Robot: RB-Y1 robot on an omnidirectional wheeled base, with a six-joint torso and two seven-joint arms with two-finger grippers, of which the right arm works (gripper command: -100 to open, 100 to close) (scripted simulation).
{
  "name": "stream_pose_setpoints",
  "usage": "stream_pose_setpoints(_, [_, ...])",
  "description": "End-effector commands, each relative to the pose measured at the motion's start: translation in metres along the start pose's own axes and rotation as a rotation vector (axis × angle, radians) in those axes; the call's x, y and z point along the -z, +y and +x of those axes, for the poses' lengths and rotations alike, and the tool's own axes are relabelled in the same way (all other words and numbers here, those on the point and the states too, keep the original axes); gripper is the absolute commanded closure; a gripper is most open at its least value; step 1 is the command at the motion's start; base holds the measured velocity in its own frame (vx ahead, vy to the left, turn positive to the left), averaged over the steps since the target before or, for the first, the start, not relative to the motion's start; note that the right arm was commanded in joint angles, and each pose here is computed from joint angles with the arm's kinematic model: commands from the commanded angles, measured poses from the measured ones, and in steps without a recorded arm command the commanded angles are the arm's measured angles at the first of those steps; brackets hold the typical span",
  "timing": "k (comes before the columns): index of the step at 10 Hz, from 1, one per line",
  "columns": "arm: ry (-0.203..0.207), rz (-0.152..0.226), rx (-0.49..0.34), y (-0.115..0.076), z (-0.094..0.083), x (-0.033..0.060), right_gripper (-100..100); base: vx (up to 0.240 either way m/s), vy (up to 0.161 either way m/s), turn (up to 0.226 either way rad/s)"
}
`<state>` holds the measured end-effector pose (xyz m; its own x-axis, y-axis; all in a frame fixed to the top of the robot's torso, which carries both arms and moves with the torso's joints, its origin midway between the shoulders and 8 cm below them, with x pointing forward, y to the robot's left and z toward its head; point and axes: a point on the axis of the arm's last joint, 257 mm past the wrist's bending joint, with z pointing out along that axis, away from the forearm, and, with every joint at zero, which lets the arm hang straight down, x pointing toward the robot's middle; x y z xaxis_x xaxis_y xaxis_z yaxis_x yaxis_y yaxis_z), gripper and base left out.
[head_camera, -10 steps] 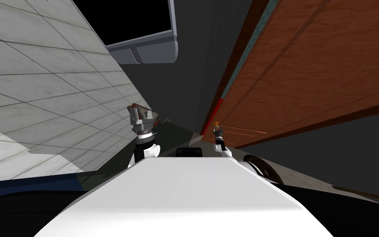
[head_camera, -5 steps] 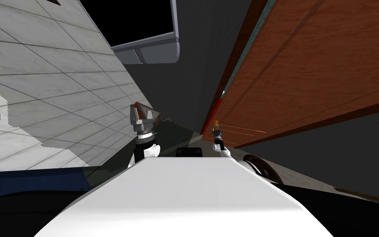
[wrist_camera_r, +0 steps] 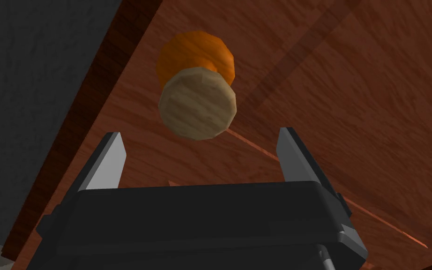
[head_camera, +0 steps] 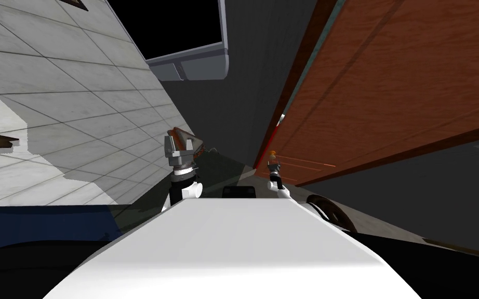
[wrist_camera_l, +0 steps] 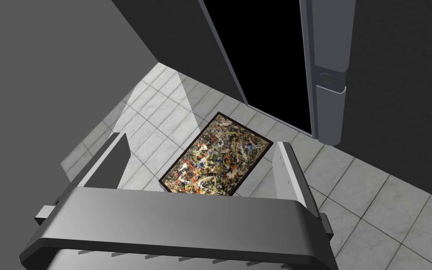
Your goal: Pull the door open
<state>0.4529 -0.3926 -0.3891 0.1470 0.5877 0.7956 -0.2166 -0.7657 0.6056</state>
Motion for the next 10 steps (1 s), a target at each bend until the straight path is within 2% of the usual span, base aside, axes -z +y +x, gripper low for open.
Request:
stream_pose_setpoints(1, [-0.001,-0.001,-0.049,-0.001,0.001,-0.0005,-100,-0.063,-0.020,0.018])
stream_pose_setpoints(7, [-0.009,-0.008,-0.268,-0.011,0.007,-0.0007,-100,-0.059,-0.018,0.031])
stream_pose_setpoints(8, [-0.009,-0.008,-0.275,-0.011,0.007,-0.0007,-100,-0.040,-0.011,0.016])
stream_pose_setpoints(10, [-0.013,-0.011,-0.368,-0.015,0.010,-0.0007,-100,-0.066,-0.020,0.037])
